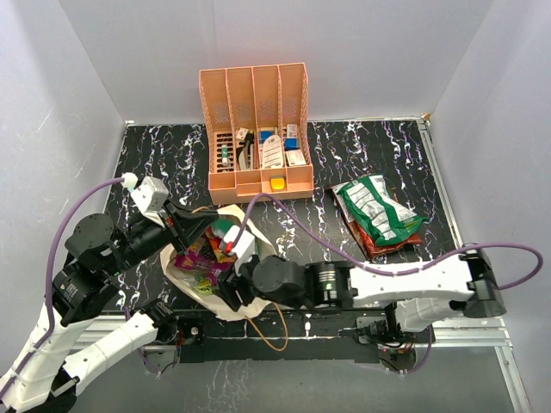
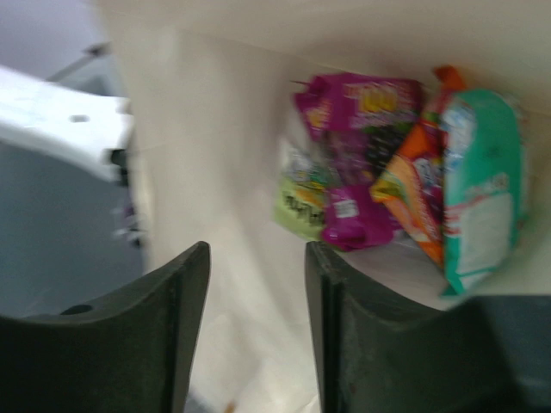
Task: Take the snacks out of the paper bag
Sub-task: Take out the snack from the paper bag.
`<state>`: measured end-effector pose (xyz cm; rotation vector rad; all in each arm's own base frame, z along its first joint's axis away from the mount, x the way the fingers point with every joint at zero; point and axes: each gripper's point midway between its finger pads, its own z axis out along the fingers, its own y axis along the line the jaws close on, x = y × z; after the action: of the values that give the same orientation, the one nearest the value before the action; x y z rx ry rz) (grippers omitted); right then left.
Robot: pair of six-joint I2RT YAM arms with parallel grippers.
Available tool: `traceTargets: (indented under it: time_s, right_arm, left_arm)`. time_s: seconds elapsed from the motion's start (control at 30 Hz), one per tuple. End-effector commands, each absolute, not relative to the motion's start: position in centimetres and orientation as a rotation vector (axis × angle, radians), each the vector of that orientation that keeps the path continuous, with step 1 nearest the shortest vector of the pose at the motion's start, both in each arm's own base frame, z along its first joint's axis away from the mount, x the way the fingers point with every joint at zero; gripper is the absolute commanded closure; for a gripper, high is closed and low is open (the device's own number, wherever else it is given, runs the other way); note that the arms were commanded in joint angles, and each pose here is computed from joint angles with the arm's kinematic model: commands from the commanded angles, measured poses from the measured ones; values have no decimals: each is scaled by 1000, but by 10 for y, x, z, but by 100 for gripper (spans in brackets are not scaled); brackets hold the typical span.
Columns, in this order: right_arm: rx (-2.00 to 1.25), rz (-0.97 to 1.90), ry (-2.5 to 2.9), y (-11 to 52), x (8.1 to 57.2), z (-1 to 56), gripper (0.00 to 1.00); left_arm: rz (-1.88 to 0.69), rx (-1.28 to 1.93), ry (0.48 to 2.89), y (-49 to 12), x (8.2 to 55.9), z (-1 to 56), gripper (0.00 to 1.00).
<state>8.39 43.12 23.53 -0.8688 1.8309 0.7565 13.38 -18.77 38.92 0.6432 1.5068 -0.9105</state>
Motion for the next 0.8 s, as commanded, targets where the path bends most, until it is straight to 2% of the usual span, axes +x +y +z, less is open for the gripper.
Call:
traceTargets:
  time_s: [0.0, 0.23, 0.37, 0.53, 0.63, 0.77]
  right_arm:
    - [-756, 651, 1780, 452, 104, 222, 58]
    - [-913, 1037, 1658, 508, 46, 227, 59]
    - [-919, 1201, 1554, 507, 29, 234, 57]
    - [-809, 1076, 1605, 484, 57, 224, 56]
    - [-705, 862, 1651, 456, 89, 216, 52]
    - [-734, 667, 1646, 437, 116, 215, 51]
  left_arm:
    - [-1009, 742, 1350, -198, 113, 412, 100]
    - [-1098, 804, 1368, -210, 103, 400, 100]
    - [-1157, 815, 1353, -216, 98, 397, 100]
    - [-1210, 826, 1374, -223, 96, 389, 100]
    - [-1220, 817, 1371, -223, 96, 390, 100]
    - [-1221, 804, 1359, -222, 96, 393, 100]
